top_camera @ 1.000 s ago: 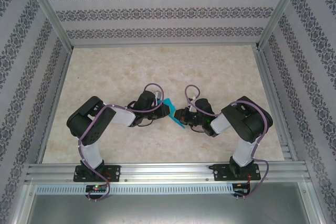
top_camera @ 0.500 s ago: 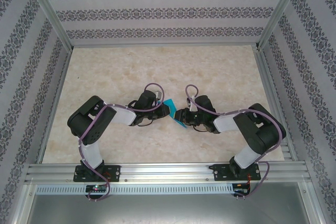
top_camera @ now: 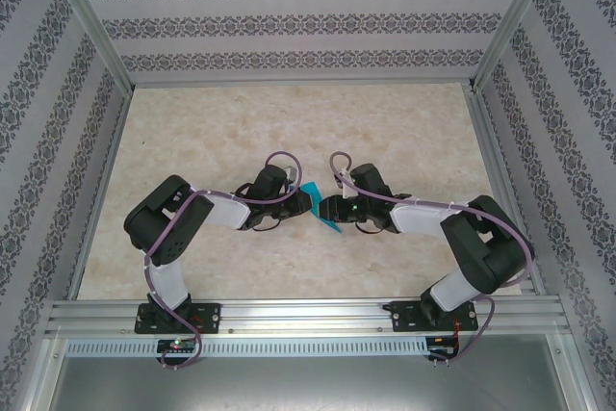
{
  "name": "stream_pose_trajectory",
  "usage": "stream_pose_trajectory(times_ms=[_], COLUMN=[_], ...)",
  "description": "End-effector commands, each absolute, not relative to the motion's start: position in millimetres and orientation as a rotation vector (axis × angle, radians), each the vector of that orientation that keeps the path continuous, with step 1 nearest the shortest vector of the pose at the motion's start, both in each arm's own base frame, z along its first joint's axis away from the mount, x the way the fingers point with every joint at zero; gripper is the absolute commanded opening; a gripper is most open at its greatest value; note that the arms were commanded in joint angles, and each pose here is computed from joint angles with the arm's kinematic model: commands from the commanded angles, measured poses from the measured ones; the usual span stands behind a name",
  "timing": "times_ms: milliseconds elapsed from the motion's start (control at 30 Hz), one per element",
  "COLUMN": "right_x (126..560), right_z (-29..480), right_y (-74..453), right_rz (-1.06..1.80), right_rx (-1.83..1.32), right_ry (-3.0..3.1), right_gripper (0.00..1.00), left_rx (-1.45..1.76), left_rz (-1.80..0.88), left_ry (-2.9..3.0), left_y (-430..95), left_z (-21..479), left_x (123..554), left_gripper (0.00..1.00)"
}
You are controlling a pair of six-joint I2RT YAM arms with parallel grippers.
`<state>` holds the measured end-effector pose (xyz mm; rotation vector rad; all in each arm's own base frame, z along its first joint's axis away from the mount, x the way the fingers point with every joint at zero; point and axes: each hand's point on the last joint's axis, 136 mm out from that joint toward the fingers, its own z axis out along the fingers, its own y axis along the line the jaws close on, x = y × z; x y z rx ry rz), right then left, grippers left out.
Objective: Fold a paper plane with a square sheet of paper (pick it up from the middle)
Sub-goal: Fold the wing for the fifth time at the center of the table.
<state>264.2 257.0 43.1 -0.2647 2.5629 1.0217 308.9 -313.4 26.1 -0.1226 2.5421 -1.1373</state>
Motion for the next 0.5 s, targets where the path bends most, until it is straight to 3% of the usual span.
stream_pose_trajectory(times_ms=[0,200,467], right_x=[263,261,256], right_z=[34,28,17], right_y=[257,259,256], right_rz=[0.968,0.984,1.049], right_rx=[-0.313,-0.310,-0.206], right_ry=[2.592,2.608,2.623], right_gripper=[0.31,0.29,0.14], left_rx=[-0.084,-0.078,-0.032], left_rz=[-1.121,-1.132,-1.149], left_ry=[2.570,2.566,2.523], left_y=[-319,-320,-324], left_z=[22,25,47], left_x=[305,305,309], left_gripper=[0.14,0.14,0.15])
